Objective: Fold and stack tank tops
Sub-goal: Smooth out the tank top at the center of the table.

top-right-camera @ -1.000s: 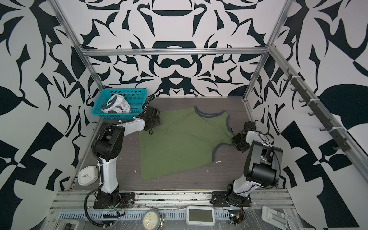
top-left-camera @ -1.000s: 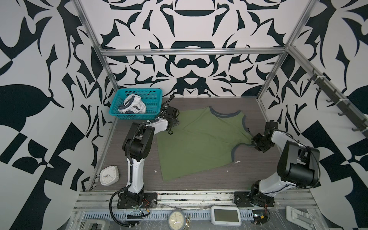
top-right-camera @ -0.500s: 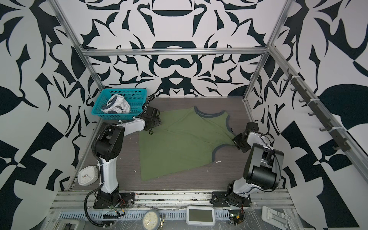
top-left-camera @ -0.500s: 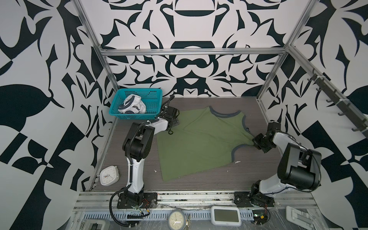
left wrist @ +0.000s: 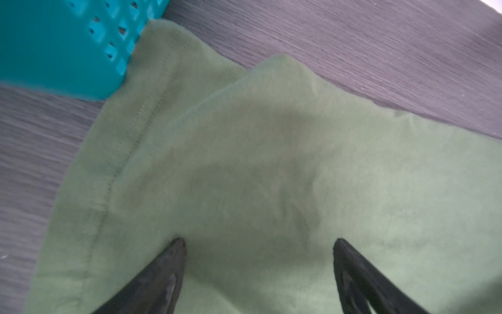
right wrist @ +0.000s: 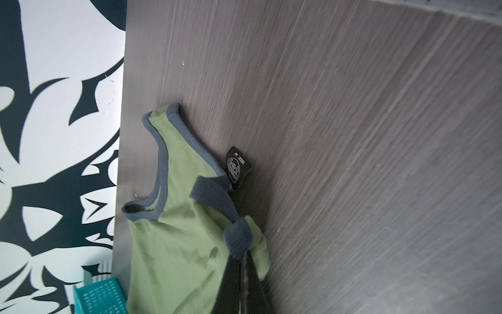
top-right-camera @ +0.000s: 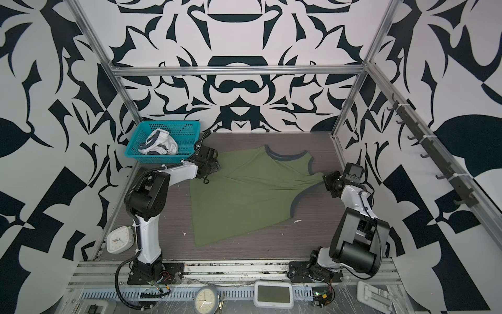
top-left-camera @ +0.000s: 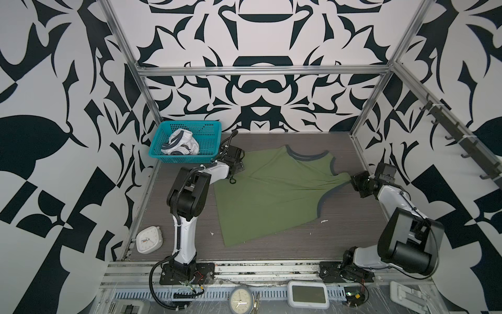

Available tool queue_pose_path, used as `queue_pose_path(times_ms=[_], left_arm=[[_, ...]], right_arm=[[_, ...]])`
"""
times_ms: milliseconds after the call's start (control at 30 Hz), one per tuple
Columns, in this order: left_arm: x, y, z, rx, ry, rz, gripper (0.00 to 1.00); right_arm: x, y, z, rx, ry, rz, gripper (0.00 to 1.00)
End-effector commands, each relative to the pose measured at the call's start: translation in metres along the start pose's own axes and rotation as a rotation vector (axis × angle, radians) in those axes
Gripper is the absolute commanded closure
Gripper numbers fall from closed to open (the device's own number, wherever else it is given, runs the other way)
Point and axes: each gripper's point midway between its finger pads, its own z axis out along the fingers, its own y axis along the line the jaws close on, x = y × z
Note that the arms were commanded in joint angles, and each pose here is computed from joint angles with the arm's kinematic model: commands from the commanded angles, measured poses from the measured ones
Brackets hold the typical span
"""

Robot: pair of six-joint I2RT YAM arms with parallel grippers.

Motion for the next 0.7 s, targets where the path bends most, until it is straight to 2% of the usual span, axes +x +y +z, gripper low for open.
queue_pose_path(times_ms=[0,33,67,100,300,467,533,667], left_arm=[[0.064,0.039,0.023,-0.099,0.196,0.008,0.12],[0.064,0.038,0.023,-0.098,0.196,0.009,0.12],[0.064,0.038,0.023,-0.098,0.196,0.009,0.12],[0.065,0.039,0.023,-0.099,0.197,0.009,0.12],[0.065,0.039,0.023,-0.099,0.195,0.01,0.13],[0.065,0.04,0.023,-0.1,0.195,0.009,0.13],[0.064,0.038,0.022,-0.096,0.195,0.007,0.13],[0.058,0.019,0.009,-0.051,0.172,0.034,0.13]], right_arm=[[-0.009,0.017,-0.007,-0.08,-0.036,0.036,1.0],[-0.01,0.016,-0.01,-0.075,-0.055,0.023,1.0],[-0.012,0.015,-0.014,-0.066,-0.077,0.007,0.92],[-0.012,0.016,-0.016,-0.078,-0.088,-0.013,0.88],[0.0,0.038,-0.023,-0.179,-0.017,-0.081,0.92],[0.015,0.061,-0.028,-0.279,0.075,-0.105,0.83],[0.014,0.062,-0.026,-0.221,0.077,-0.132,0.82],[0.035,0.069,0.004,-0.053,0.12,-0.259,0.89]])
